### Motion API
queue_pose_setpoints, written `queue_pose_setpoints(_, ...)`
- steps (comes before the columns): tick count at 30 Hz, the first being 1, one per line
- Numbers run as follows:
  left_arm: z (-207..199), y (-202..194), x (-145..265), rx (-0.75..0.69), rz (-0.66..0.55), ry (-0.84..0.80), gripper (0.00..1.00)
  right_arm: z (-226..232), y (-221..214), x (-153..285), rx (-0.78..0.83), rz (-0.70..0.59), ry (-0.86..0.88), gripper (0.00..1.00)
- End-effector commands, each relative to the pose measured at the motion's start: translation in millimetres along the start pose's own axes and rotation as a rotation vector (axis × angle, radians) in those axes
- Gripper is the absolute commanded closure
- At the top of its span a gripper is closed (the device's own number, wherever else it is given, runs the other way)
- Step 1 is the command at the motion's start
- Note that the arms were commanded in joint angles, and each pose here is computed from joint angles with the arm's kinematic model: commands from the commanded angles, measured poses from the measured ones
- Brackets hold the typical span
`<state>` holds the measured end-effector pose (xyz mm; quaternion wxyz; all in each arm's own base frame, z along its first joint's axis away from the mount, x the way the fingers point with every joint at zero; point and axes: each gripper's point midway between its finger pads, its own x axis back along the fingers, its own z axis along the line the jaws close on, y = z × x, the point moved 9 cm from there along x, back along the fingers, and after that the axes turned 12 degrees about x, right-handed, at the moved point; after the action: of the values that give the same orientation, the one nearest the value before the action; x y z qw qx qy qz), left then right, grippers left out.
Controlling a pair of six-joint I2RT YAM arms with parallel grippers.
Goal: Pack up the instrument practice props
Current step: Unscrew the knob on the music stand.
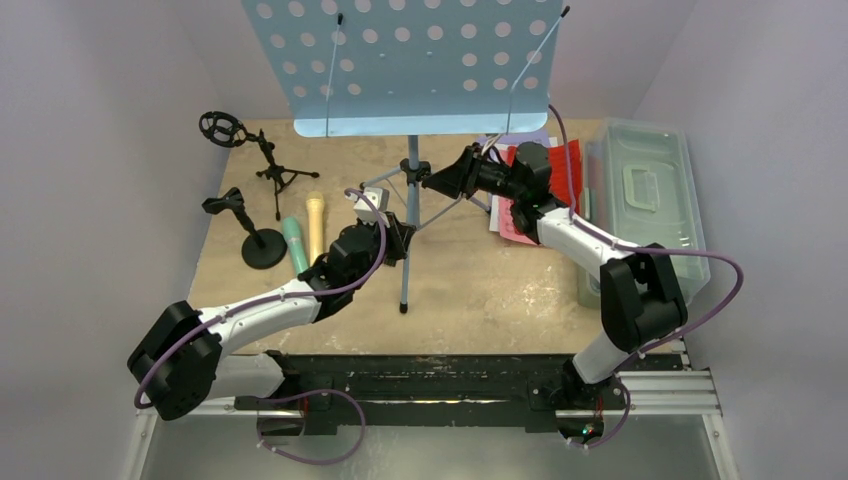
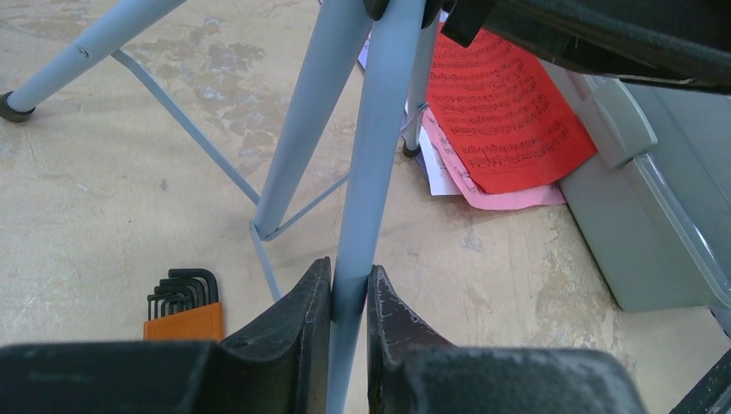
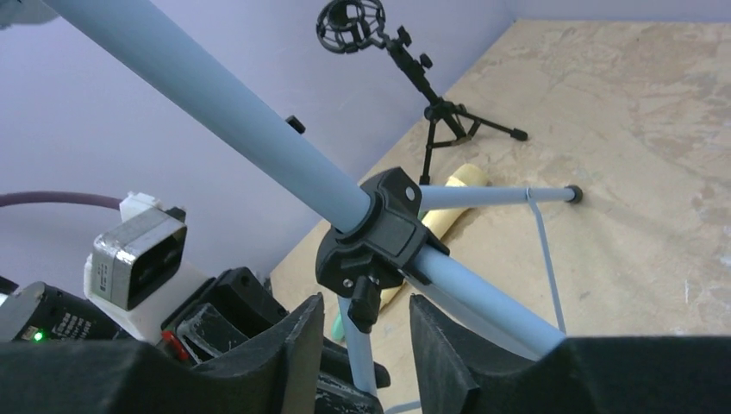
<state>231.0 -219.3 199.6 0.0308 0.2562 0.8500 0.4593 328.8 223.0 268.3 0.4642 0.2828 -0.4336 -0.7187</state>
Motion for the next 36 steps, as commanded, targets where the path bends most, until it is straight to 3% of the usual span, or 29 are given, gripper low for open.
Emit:
queue_pose_setpoints(1, -11.4, 1.4, 5.3, 0.103, -0.006, -0.05, 1.0, 10.6, 26.8, 0.1, 0.107, -0.125, 0.016, 0.59)
queue_pose_setpoints(10, -11.9, 1.0, 5.1, 0.113, -0.001, -0.053, 1.0, 6.9, 20.2, 1.0, 0.226, -0.121, -0.024, 0.71)
queue_pose_setpoints(18, -13.5, 2.6, 7.0, 0.124, -0.002, -0.062, 1.0, 3.8, 13.3, 7.4, 0.439, -0.086, -0.104, 0.91)
queue_pose_setpoints(36, -16.2, 3.5, 7.9, 0.134, 0.008, -0.073, 1.0, 4.8, 1.6, 7.8, 1.275, 0.078, -0.281, 0.92)
